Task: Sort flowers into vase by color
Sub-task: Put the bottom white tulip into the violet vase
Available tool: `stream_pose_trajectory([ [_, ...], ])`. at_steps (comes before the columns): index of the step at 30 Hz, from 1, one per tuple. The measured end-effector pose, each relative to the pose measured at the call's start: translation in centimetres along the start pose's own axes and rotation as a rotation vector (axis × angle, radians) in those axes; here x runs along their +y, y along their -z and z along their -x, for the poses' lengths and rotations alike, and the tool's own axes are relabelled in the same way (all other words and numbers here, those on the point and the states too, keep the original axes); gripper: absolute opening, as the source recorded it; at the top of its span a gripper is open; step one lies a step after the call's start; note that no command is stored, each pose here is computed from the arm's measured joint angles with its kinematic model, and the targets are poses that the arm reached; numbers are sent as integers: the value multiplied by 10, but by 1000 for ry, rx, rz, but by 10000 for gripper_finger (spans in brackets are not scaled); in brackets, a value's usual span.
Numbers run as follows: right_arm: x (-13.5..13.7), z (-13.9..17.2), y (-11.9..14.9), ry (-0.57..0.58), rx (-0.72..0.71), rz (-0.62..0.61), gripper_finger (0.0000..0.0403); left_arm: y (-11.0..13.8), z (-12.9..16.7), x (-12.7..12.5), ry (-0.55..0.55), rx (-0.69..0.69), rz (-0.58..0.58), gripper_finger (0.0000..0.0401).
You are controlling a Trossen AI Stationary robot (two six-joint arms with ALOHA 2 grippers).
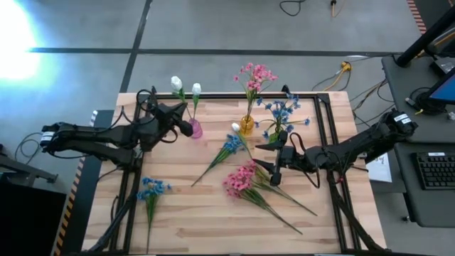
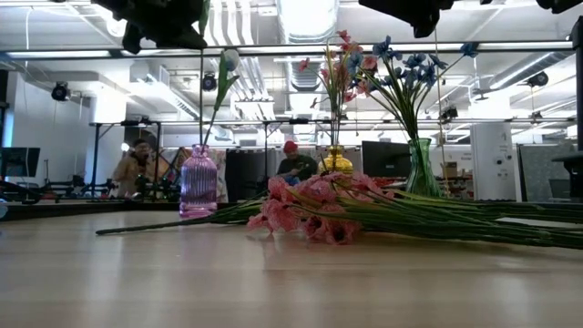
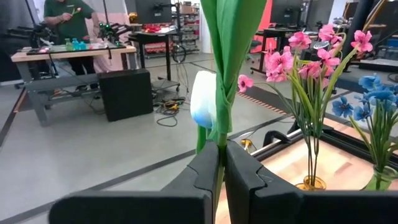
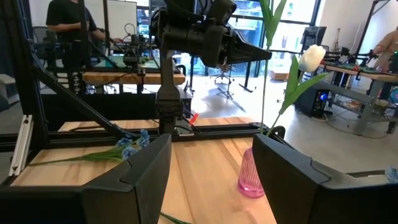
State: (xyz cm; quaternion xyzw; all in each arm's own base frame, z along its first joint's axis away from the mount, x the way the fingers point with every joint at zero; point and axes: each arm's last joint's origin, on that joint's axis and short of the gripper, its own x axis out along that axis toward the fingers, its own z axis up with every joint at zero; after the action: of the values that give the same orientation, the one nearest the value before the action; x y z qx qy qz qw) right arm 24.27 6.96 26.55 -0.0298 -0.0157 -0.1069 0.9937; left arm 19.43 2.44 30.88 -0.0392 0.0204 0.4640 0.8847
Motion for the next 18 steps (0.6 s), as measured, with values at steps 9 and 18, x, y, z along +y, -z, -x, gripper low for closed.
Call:
stream_pose_trajectory([
  [9,0,0,0,0,2,3,219,7,-5,-6,-5,23,-16,0],
  [18,0,0,1,0,6,4,219,10,-7,-8,-10,33,22,0],
])
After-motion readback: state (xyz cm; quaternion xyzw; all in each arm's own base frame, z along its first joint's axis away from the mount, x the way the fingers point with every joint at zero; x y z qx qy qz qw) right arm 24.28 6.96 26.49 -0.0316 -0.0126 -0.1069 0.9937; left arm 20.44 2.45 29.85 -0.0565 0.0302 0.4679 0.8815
